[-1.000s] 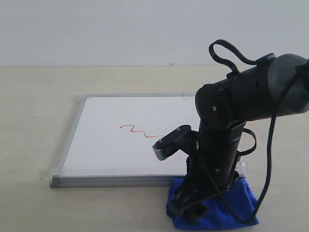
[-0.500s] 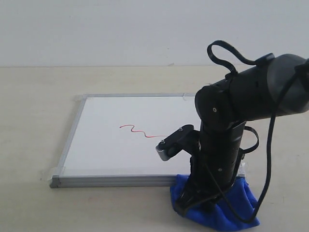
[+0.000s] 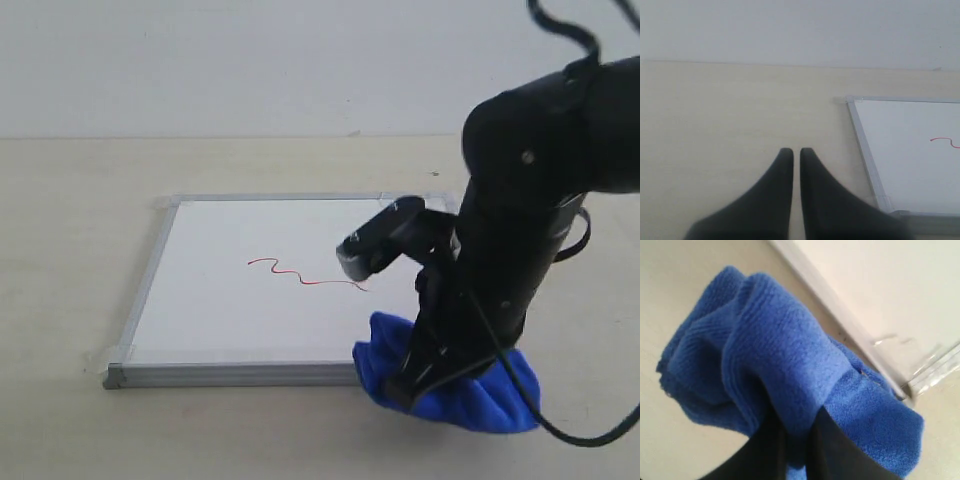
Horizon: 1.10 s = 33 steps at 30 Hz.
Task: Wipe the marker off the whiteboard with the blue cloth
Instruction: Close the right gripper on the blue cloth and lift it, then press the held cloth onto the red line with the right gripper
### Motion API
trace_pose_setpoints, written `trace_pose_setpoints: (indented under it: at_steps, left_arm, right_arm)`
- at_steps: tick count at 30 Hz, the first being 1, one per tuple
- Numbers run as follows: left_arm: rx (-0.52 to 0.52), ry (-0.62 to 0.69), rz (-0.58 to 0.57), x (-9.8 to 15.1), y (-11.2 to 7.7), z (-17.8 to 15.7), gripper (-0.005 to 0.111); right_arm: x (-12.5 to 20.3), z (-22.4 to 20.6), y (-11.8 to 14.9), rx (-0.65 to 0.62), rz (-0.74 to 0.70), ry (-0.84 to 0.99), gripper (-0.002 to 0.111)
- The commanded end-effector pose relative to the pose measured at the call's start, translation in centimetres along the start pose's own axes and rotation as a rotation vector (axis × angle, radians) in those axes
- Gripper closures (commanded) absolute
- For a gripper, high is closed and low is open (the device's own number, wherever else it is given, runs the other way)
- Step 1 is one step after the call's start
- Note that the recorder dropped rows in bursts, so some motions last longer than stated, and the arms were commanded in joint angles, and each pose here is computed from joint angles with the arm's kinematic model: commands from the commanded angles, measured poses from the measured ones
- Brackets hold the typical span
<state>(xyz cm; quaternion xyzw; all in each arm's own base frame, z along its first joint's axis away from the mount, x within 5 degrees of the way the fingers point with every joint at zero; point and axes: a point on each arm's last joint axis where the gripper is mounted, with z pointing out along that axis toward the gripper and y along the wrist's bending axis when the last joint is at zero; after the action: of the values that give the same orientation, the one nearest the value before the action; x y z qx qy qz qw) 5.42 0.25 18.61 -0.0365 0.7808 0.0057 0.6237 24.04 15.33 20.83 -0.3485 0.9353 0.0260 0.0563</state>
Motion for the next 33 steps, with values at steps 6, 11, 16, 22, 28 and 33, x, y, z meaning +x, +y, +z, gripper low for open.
trace_pose_setpoints:
  at_steps: [6, 11, 16, 22, 28, 33]
  left_arm:
    - [-0.002, -0.012, 0.003, 0.0, 0.0, 0.0, 0.102]
    - [-0.002, -0.012, 0.003, 0.0, 0.0, 0.0, 0.102]
    - [-0.002, -0.012, 0.003, 0.0, 0.0, 0.0, 0.102]
    - [-0.002, -0.012, 0.003, 0.0, 0.0, 0.0, 0.102]
    - [-0.002, -0.012, 0.003, 0.0, 0.0, 0.0, 0.102]
    - [-0.002, -0.012, 0.003, 0.0, 0.0, 0.0, 0.102]
  right_arm:
    - [-1.7, -4.9, -0.6, 0.133, -0.066, -0.435, 0.108]
    - [-3.6, -4.8, -0.9, 0.148, -0.067, -0.523, 0.108]
    - [-7.8, -4.8, -1.6, 0.137, -0.058, -0.467, 0.108]
    - [-12.0, -4.7, -2.4, 0.117, -0.051, -0.327, 0.108]
    - [-15.0, -2.3, -3.2, 0.13, -0.069, -0.205, 0.108]
    - [-15.8, 0.4, -5.2, 0.142, -0.043, -0.141, 0.108]
